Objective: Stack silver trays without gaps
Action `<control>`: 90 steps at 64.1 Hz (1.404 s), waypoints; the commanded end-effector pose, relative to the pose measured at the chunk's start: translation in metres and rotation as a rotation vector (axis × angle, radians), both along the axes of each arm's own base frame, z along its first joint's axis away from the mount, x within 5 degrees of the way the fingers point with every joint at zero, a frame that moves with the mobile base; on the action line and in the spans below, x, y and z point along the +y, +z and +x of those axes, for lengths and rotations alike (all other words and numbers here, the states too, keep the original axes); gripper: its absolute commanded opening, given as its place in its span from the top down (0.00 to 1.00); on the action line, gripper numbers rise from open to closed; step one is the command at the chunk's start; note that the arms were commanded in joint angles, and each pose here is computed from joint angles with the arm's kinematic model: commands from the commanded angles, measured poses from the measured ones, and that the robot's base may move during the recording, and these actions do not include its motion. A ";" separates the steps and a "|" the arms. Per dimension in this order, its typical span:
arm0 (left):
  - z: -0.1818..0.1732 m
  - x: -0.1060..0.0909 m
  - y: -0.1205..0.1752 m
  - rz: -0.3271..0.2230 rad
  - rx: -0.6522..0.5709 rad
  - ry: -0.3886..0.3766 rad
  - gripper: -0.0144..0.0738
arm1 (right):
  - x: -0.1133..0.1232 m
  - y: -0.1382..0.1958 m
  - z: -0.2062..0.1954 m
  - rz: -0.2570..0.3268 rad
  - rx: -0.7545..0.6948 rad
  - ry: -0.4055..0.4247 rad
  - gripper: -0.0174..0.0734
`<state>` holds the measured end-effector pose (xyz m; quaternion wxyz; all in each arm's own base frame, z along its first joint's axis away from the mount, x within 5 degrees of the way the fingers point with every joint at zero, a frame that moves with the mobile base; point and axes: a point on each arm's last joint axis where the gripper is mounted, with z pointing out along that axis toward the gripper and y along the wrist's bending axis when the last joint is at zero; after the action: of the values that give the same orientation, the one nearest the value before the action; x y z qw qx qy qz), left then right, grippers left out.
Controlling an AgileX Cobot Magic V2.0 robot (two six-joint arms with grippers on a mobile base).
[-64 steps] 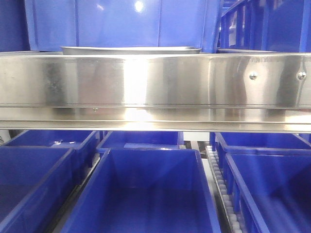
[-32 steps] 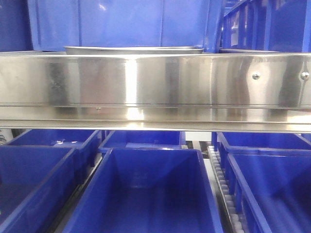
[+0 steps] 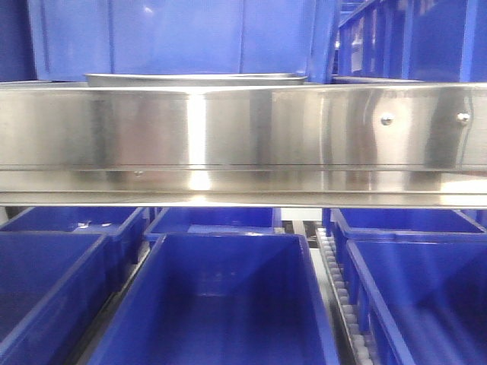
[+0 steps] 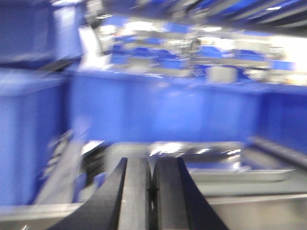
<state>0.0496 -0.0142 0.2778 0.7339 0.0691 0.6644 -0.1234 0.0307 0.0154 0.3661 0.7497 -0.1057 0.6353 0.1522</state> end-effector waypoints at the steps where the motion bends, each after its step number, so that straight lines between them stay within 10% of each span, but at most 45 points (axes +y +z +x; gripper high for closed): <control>1: 0.000 0.004 -0.019 -0.009 0.006 0.075 0.85 | -0.001 0.002 -0.001 -0.003 -0.032 -0.010 0.90; 16: 0.005 0.010 -0.061 -0.001 0.078 0.198 0.85 | -0.001 0.002 -0.001 -0.003 -0.032 -0.010 0.90; 45: 0.007 0.008 -0.072 0.101 0.085 0.170 0.85 | -0.001 0.002 -0.001 -0.003 -0.032 -0.010 0.90; 90: 0.006 0.006 -0.071 0.092 0.075 0.124 0.85 | -0.001 0.002 -0.001 -0.003 -0.032 -0.010 0.90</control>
<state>0.0564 -0.0077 0.2039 0.7012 0.0547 0.7094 -0.0450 0.0307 0.0154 0.3661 0.7497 -0.1057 0.6353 0.1522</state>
